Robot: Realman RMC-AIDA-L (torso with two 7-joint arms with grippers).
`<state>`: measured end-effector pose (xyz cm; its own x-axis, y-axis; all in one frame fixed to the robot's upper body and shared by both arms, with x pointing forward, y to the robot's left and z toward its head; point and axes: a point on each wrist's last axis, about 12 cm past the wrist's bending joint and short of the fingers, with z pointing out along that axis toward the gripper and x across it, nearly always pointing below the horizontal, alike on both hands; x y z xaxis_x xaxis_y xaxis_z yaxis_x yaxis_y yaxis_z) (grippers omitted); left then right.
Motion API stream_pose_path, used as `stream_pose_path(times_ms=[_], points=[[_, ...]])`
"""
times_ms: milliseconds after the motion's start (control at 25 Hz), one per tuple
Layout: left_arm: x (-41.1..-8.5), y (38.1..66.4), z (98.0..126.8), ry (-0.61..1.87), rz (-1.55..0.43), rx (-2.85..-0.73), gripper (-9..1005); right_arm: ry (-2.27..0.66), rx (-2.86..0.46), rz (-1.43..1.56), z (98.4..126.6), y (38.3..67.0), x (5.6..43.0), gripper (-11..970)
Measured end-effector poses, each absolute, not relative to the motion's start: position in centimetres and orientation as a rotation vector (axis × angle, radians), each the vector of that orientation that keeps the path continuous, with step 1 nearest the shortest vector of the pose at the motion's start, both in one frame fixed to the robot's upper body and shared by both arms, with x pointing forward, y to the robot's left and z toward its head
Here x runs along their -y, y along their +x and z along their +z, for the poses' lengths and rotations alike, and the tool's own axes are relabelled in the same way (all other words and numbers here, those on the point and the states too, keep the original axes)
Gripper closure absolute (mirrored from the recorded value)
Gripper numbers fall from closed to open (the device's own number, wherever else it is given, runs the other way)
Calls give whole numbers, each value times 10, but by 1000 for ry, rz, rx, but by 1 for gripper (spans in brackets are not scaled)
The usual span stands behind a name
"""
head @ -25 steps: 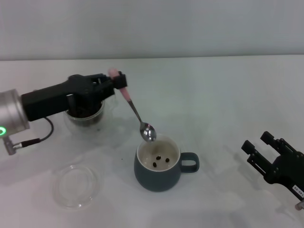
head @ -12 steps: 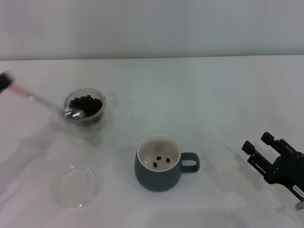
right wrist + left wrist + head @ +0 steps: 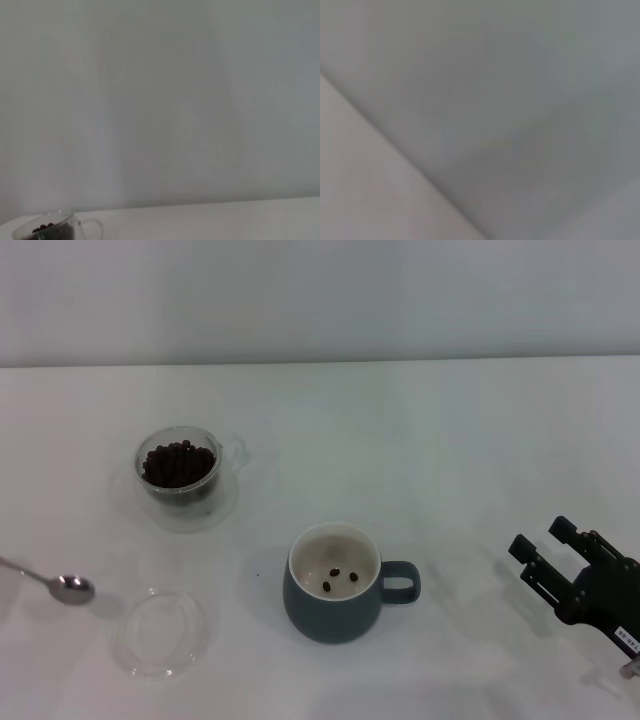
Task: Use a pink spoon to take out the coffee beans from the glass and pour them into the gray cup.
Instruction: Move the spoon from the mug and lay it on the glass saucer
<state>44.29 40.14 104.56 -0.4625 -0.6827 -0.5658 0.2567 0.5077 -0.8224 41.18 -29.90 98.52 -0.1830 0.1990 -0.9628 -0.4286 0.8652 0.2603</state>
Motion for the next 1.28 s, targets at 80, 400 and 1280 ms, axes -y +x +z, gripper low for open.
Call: stream_pose_path(times_ms=[80,400,1280], points=[[-398,446,1039,-342,-1125,-1802,861,-178,-1661,567,986,413,298,262],[-366,471,1022,-269,-1102,-1958,860,-180,-1654,576,987,415,296,261],[-315,486,1009,21,-993,-1980,677,-165,-1666,571,985,411,298,260]])
